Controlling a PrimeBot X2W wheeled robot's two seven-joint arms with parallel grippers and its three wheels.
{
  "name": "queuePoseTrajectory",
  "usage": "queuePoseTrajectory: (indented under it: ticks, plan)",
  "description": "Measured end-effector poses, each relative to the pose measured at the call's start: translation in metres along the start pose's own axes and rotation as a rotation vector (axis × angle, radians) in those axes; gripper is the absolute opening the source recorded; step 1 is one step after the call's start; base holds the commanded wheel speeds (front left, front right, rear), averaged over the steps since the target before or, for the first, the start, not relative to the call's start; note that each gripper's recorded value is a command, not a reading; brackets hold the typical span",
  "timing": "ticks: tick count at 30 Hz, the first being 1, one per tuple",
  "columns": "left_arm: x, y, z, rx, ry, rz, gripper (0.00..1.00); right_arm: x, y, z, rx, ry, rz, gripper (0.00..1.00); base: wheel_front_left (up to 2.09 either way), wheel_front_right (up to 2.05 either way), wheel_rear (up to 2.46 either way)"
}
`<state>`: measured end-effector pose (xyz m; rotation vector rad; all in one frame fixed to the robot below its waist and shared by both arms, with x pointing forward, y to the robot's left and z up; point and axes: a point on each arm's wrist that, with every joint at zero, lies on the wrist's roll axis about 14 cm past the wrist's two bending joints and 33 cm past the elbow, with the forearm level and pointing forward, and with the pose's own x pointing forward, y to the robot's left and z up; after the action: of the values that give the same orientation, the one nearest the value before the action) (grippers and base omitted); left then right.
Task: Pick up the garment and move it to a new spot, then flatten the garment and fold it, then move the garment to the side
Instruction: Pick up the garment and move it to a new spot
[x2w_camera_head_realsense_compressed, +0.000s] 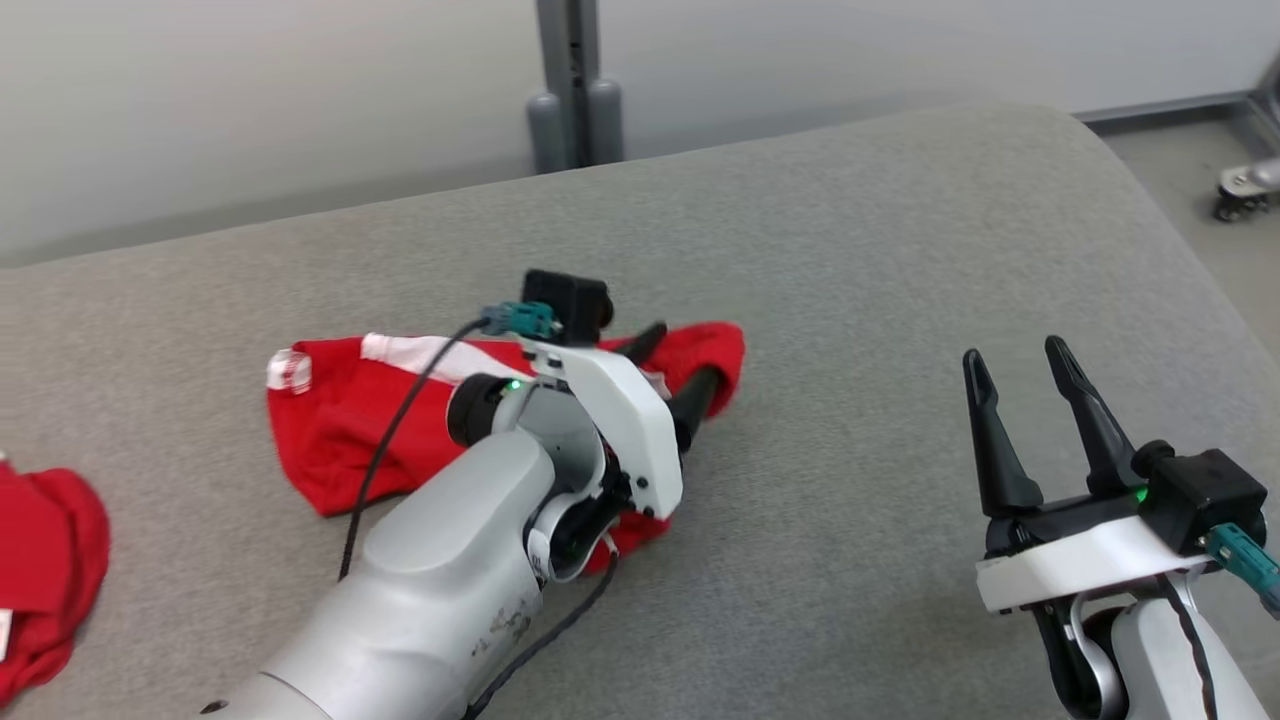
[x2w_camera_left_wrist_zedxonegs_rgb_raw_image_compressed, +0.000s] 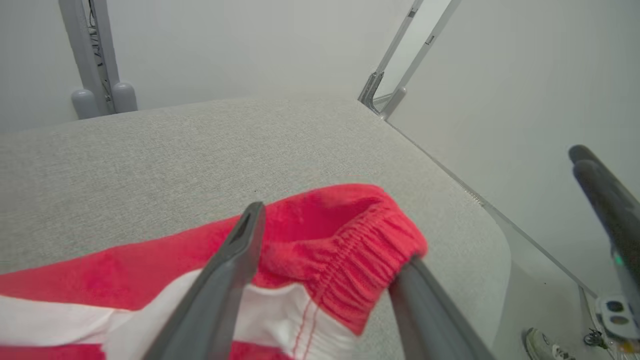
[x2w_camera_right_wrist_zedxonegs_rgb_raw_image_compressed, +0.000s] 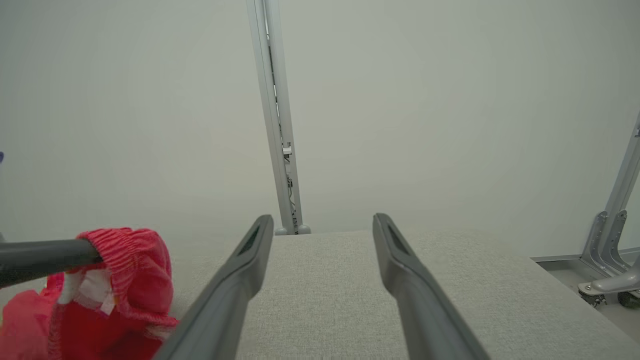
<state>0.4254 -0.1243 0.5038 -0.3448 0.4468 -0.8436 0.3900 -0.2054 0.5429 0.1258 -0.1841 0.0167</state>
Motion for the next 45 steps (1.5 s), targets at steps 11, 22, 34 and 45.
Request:
queuePoseTrajectory:
  ticks: [11, 22, 34, 45]
  plan:
    - [-0.036, 0.034, -0.061, 0.078, 0.289, 0.115, 1.0, 0.007, 0.024, -0.01, 0.008, 0.026, 0.076, 1.0, 0.0, 0.0, 0.0]
    - [-0.052, 0.017, -0.077, 0.086, 0.352, 0.043, 1.0, -0.001, 0.019, -0.017, 0.001, 0.051, 0.069, 1.0, 0.0, 0.0, 0.0]
    - [-0.084, 0.03, 0.019, -0.004, -0.155, 0.101, 1.0, -0.002, 0.021, -0.018, 0.001, 0.054, 0.074, 1.0, 0.0, 0.0, 0.0]
    - [-0.165, 0.117, 0.058, 0.057, -0.533, 0.424, 1.0, 0.016, 0.028, 0.004, 0.007, -0.028, 0.109, 1.0, 0.0, 0.0, 0.0]
